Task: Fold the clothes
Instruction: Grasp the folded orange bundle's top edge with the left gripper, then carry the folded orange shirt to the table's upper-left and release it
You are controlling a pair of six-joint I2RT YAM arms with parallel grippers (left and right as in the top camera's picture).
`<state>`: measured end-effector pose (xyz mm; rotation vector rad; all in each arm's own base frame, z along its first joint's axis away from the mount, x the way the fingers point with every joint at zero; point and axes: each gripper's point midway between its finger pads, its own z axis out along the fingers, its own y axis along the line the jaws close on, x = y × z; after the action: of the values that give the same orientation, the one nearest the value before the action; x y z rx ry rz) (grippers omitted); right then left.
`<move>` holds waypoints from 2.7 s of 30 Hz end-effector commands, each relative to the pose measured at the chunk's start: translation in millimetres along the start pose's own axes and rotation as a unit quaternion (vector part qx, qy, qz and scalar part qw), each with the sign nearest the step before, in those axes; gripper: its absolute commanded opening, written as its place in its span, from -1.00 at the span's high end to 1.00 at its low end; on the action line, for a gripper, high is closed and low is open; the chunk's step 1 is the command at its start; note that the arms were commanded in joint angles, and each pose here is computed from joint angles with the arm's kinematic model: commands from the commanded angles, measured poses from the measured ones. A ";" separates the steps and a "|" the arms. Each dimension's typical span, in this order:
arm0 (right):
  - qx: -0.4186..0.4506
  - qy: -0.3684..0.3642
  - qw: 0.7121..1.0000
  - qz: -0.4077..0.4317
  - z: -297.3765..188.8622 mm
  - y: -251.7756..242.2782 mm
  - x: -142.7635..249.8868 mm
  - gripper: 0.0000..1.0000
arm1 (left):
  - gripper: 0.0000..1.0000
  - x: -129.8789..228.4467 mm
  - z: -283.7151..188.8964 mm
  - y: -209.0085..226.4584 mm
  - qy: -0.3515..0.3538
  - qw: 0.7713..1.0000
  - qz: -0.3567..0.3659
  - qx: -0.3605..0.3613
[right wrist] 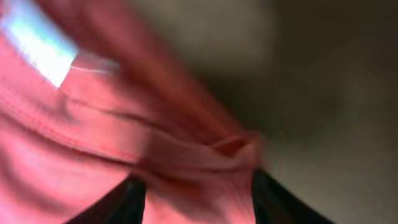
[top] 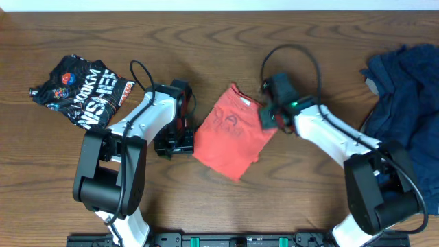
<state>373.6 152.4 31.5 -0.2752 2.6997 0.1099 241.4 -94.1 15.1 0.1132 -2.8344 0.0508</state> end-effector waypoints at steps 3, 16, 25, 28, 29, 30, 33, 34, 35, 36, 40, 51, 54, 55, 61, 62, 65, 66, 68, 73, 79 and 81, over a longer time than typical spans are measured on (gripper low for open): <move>0.021 -0.060 0.997 0.039 -13.5 -23.0 -37.5 -0.09 | -0.04 0.0 -9.2 -10.3 -0.015 0.999 0.002 0.031; 0.020 0.039 0.993 0.108 -50.2 -26.8 14.8 -0.09 | -0.96 -105.9 -97.3 -92.4 -0.321 0.908 0.195 0.186; 0.018 0.082 0.991 0.106 -59.5 -25.8 36.9 -0.16 | -0.96 -133.5 -84.0 -106.8 -0.337 0.890 0.213 0.221; 0.019 0.087 0.990 0.106 -59.9 -26.1 39.3 -0.16 | -0.96 -134.8 -73.3 -112.5 -0.318 0.887 0.220 0.254; 0.020 0.089 0.990 0.106 -60.1 -26.2 40.3 -0.15 | -0.96 -135.1 -69.2 -114.3 -0.311 0.886 0.221 0.264; 0.020 0.091 0.990 0.106 -60.2 -26.3 41.1 -0.15 | -0.96 -134.7 -64.7 -116.4 -0.303 0.885 0.223 0.275; 0.021 0.095 0.990 0.106 -60.6 -26.6 43.1 -0.15 | -0.96 -127.3 -48.3 -125.4 -0.266 0.882 0.229 0.314; 0.021 0.095 0.990 0.106 -60.6 -26.6 43.2 -0.15 | -0.96 -122.0 -43.2 -130.5 -0.248 0.879 0.233 0.334; 0.022 0.095 0.990 0.106 -60.7 -26.6 43.3 -0.15 | -0.96 -117.8 -39.6 -134.2 -0.235 0.876 0.236 0.348; 0.021 0.095 0.990 0.106 -60.7 -26.6 43.4 -0.15 | -0.96 -112.5 -34.8 -137.8 -0.219 0.875 0.237 0.361; 0.023 0.100 0.989 0.106 -61.2 -27.0 45.8 -0.14 | -0.96 -94.4 -12.1 -144.7 -0.161 0.882 0.232 0.378; 0.024 0.104 0.989 0.106 -61.6 -27.4 47.7 -0.12 | 0.31 -95.1 -9.5 -149.3 -0.164 0.879 0.240 0.378; 0.024 0.104 0.989 0.106 -61.6 -27.3 47.5 -0.12 | 0.63 -98.0 -11.4 -149.3 -0.171 0.877 0.241 0.379; 0.024 0.104 0.989 0.106 -61.6 -27.3 47.6 -0.12 | 0.78 -99.9 -12.9 -150.2 -0.176 0.875 0.244 0.379; 0.026 0.109 0.988 0.105 -62.1 -27.9 50.1 -0.12 | 0.88 -128.1 -39.4 -139.5 -0.229 0.869 0.211 0.384; 0.028 0.110 0.988 0.105 -62.3 -28.7 50.7 -0.12 | 0.88 -136.3 -49.0 -130.8 -0.245 0.870 0.199 0.379; 0.032 0.111 0.988 0.105 -62.5 -30.2 51.4 -0.11 | 0.88 -157.4 -85.5 -97.8 -0.298 0.864 0.165 0.370; 0.032 0.111 0.988 0.105 -62.5 -30.2 51.4 -0.12 | 0.86 -162.9 -97.1 -84.7 -0.318 0.863 0.153 0.362; 0.032 0.110 0.988 0.105 -62.5 -30.2 51.3 -0.13 | 0.88 -173.1 -125.7 -50.1 -0.365 0.858 0.122 0.339; 0.031 0.108 0.988 0.105 -62.2 -30.0 50.3 -0.12 | 0.88 -188.4 -189.1 44.7 -0.480 0.836 0.036 0.264; 0.032 0.109 0.988 0.105 -62.3 -30.3 50.5 -0.14 | 0.88 -188.5 -239.2 155.6 -0.577 0.793 -0.068 0.185; 0.032 0.109 0.988 0.105 -62.3 -30.3 50.5 -0.14 | 0.88 -187.2 -237.2 188.8 -0.584 0.790 -0.107 0.155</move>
<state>303.9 108.3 56.2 -0.0061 2.9706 0.0572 474.7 77.6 171.9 0.5701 -3.9321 0.8253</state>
